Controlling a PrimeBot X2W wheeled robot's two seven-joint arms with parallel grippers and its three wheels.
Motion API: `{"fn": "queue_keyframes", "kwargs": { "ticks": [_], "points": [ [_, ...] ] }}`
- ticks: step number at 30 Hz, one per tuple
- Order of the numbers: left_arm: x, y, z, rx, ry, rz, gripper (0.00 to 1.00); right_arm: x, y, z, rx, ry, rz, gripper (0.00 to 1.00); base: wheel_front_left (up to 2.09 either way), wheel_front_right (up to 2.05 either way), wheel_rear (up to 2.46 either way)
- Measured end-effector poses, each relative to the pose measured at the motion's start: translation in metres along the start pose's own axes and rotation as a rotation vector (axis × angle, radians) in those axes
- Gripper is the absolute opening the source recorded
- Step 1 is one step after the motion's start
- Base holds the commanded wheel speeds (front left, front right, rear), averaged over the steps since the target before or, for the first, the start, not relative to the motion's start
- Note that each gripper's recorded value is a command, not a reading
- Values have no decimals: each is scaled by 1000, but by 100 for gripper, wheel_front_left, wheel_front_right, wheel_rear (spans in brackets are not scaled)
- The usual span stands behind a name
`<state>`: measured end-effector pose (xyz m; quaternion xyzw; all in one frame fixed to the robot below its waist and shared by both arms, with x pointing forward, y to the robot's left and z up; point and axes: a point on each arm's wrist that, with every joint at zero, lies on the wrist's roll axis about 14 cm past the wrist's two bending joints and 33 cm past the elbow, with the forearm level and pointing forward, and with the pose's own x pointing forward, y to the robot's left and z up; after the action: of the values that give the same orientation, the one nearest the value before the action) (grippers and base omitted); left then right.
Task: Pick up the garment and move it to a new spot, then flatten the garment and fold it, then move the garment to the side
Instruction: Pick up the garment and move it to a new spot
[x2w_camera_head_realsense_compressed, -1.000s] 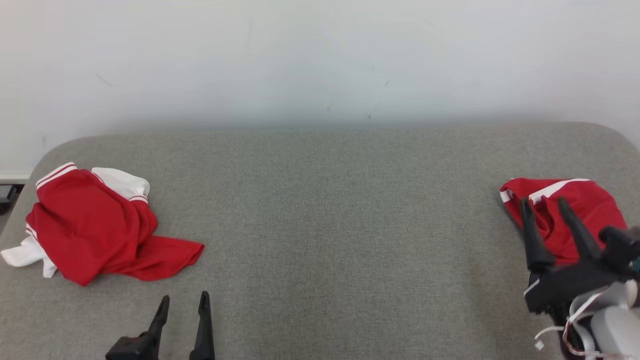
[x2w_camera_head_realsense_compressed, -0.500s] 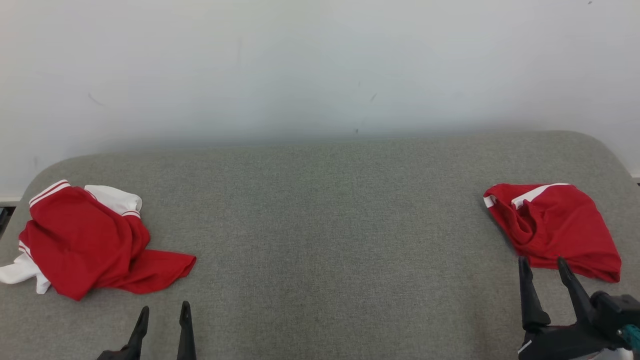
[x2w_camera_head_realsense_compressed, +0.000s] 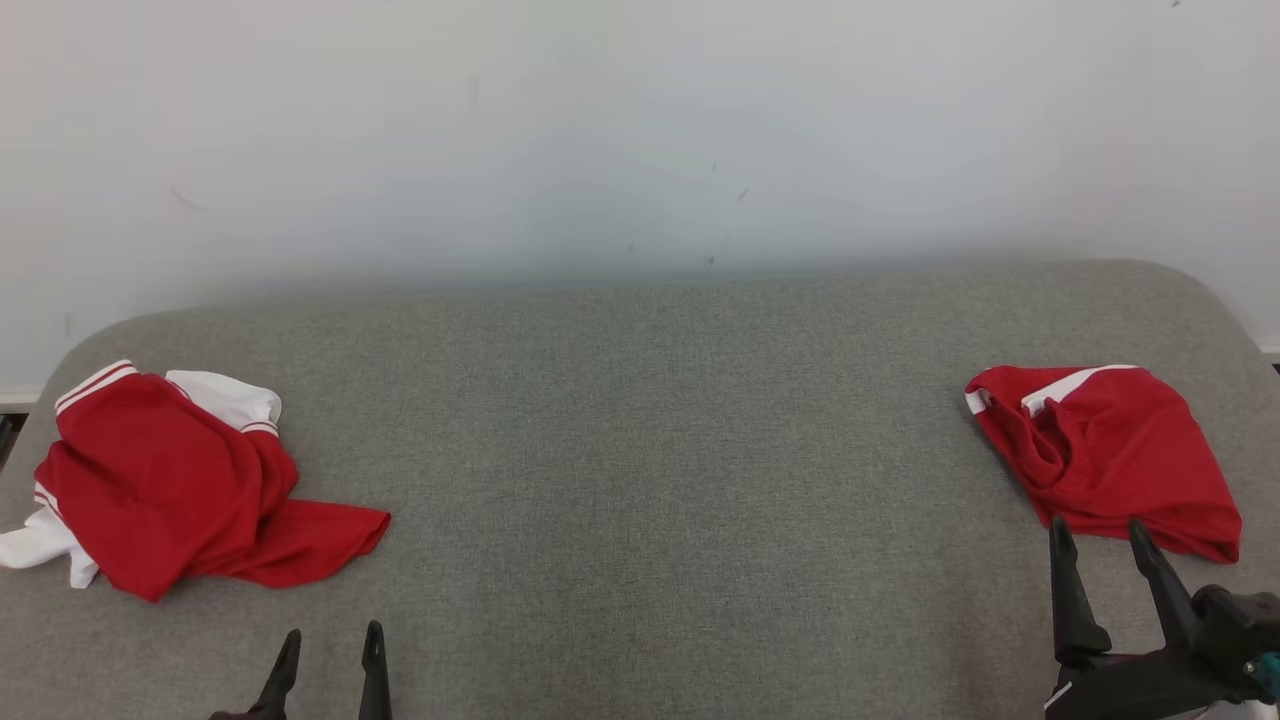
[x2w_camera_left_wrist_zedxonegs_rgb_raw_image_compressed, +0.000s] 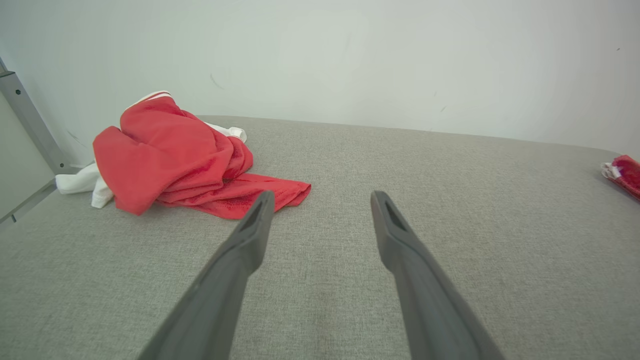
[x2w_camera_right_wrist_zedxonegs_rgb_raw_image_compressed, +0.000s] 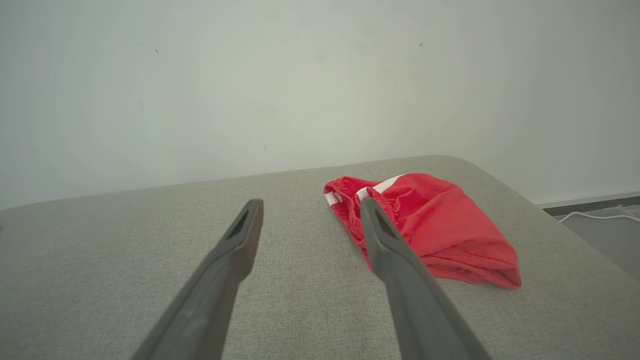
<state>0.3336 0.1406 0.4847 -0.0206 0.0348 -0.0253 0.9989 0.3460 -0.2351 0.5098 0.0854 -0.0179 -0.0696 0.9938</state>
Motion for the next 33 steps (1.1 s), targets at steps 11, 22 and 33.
{"fn": "queue_keyframes", "kwargs": {
  "ticks": [11, 22, 33],
  "points": [
    [0, 5, 2, 7, 9, 13, 100, -2, 3, 1, -19, 11, 7, 100, 0, 0, 0],
    [-8, 21, 6, 34, 6, 69, 100, 1, 16, -12, -17, 61, 42, 100, 0, 0, 0],
    [-42, 78, 11, 33, -8, 265, 100, 17, 82, -31, -16, 139, 219, 100, 0, 0, 0]
  ]
}}
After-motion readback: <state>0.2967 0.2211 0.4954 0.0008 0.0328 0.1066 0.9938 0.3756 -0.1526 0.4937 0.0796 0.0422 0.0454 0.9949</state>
